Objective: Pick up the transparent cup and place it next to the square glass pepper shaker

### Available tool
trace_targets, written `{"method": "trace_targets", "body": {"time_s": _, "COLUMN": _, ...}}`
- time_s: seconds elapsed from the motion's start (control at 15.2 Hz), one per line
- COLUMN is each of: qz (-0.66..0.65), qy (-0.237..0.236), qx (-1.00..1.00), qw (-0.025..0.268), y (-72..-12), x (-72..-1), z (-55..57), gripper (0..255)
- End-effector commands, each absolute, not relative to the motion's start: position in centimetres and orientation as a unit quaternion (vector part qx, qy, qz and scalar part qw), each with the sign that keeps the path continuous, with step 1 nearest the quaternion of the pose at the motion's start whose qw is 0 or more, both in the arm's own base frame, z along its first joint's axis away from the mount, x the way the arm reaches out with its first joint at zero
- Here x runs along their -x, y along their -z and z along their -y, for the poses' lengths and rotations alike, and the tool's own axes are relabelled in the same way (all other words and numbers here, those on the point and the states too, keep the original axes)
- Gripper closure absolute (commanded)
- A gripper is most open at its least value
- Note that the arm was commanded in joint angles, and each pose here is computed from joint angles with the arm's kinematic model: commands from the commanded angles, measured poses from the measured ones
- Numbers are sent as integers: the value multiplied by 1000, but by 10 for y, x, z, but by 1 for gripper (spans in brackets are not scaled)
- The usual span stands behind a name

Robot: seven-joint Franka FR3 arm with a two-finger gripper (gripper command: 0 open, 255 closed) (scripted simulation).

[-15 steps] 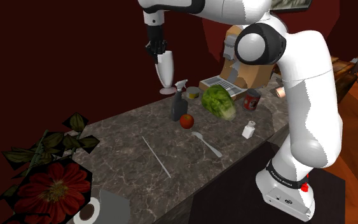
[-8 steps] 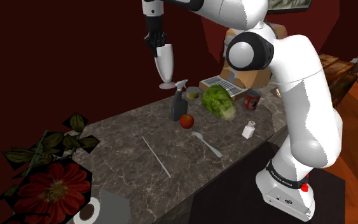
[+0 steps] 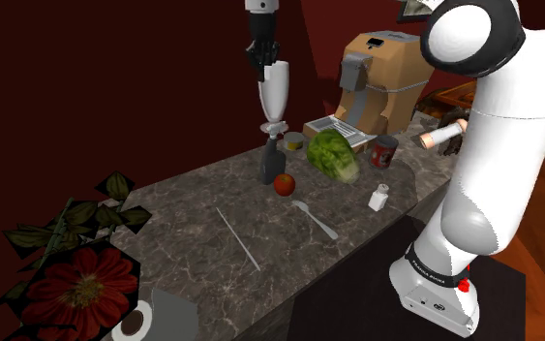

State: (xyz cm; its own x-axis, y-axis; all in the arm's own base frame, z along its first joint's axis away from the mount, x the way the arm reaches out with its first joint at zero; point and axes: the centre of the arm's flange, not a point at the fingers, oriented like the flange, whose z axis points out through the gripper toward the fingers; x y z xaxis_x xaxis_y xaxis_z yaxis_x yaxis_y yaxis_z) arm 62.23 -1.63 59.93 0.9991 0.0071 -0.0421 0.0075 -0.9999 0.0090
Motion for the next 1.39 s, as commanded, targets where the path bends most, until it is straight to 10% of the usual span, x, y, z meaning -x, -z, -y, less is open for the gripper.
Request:
{"method": "trace_targets", "body": {"time_s": 0.0, "qz": -4, "qy": 20, "qx": -1000, "qw": 5, "y": -608, "x": -599, "z": 22, "gripper": 255}}
{"method": "trace_targets", "body": {"time_s": 1.32, "qz": -4, "qy": 20, "qx": -1000, "qw": 5, "y": -693, "x": -356, "z": 87, "gripper": 255}}
